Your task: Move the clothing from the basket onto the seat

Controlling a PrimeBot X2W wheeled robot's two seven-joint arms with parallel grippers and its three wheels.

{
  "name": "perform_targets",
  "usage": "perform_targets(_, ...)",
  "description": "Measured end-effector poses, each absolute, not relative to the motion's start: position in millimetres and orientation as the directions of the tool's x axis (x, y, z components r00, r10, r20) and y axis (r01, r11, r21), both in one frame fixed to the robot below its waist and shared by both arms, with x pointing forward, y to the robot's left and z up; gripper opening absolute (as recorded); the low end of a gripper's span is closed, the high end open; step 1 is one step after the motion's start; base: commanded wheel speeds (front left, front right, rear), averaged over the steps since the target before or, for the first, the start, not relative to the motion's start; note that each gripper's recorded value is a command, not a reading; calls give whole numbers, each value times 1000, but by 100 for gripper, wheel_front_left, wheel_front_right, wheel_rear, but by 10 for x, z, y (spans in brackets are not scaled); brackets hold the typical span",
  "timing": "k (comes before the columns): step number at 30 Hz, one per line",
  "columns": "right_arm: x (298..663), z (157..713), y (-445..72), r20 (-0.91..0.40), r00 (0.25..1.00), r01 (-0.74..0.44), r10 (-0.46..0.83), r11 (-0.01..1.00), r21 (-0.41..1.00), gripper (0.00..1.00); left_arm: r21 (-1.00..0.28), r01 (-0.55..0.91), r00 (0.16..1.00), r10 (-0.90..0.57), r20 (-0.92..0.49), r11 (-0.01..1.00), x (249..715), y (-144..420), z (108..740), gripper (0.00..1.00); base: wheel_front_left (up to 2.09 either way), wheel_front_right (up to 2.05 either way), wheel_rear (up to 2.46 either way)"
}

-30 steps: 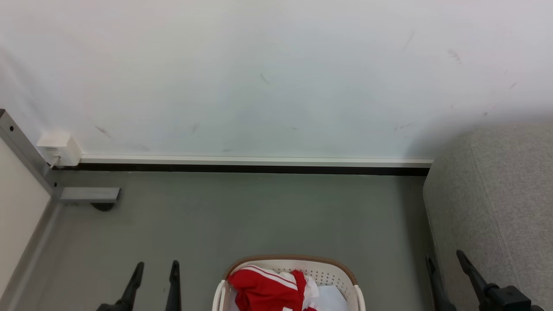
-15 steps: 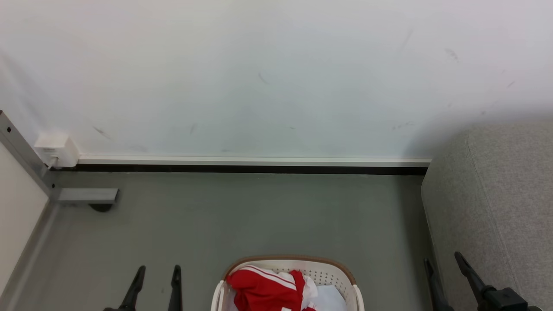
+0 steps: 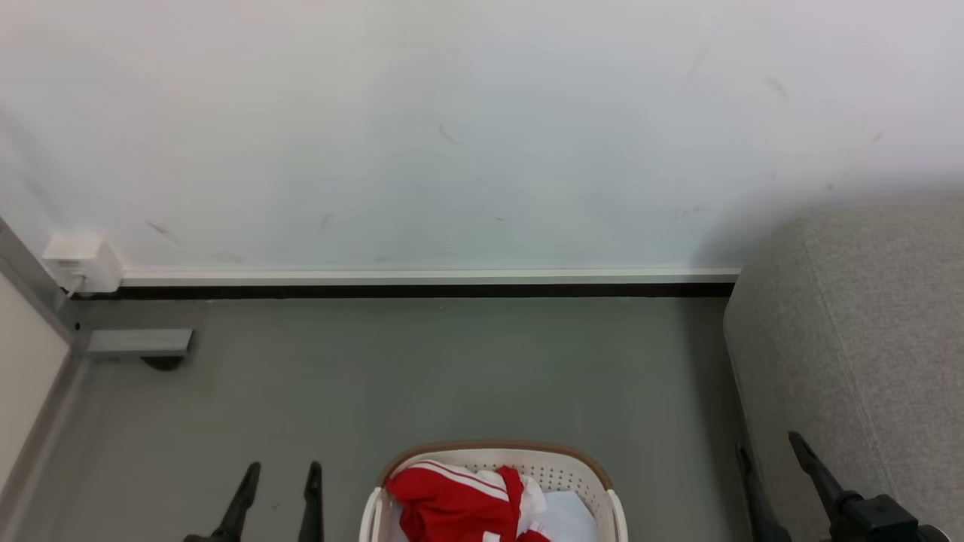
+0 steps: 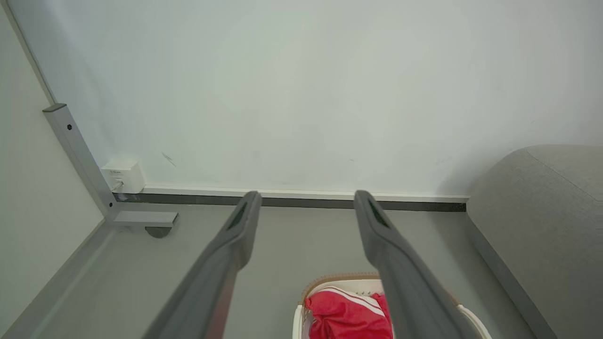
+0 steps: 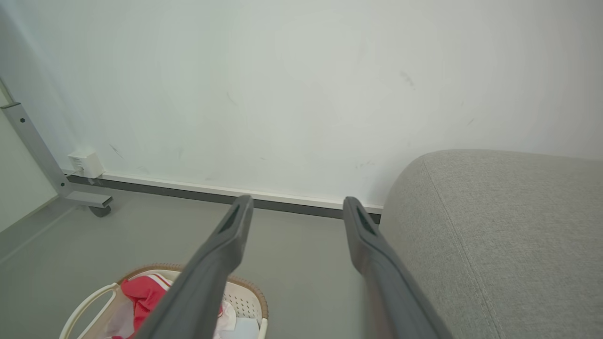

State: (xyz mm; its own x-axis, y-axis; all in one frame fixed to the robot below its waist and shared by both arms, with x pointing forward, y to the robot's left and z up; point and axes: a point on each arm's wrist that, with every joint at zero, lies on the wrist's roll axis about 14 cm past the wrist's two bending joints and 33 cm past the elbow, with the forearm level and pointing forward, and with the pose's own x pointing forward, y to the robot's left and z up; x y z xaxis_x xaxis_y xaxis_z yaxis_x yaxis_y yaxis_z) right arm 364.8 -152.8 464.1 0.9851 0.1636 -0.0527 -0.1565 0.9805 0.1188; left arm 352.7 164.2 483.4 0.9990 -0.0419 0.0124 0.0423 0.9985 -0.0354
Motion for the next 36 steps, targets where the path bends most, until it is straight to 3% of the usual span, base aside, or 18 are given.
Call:
perform_targets(7,3769,4672,-1641,-42,989,-135,141,985,108,100,-59,142,990,-143,-11,988,3792,1374,4748,100,0,0,0)
perform_targets(15,4194,4728,-1781,-9,993,-120,121,990,76,100,-46,302,929,-305,-207,952,4280,907,4107,100,0,0,0)
perform_targets(25,4811,4493,-1891,-9,993,-117,117,993,29,100,-84,444,749,-421,-512,892,4689,482,3017,100,0,0,0)
perform_targets(31,4956,4139,-1905,-66,991,-116,118,993,26,100,-119,477,611,-426,-667,871,4580,417,2358,100,0,0,0)
perform_targets(36,5016,3924,-1884,-100,987,-120,123,992,33,100,-150,496,551,-444,-707,855,4556,336,2095,100,0,0,0)
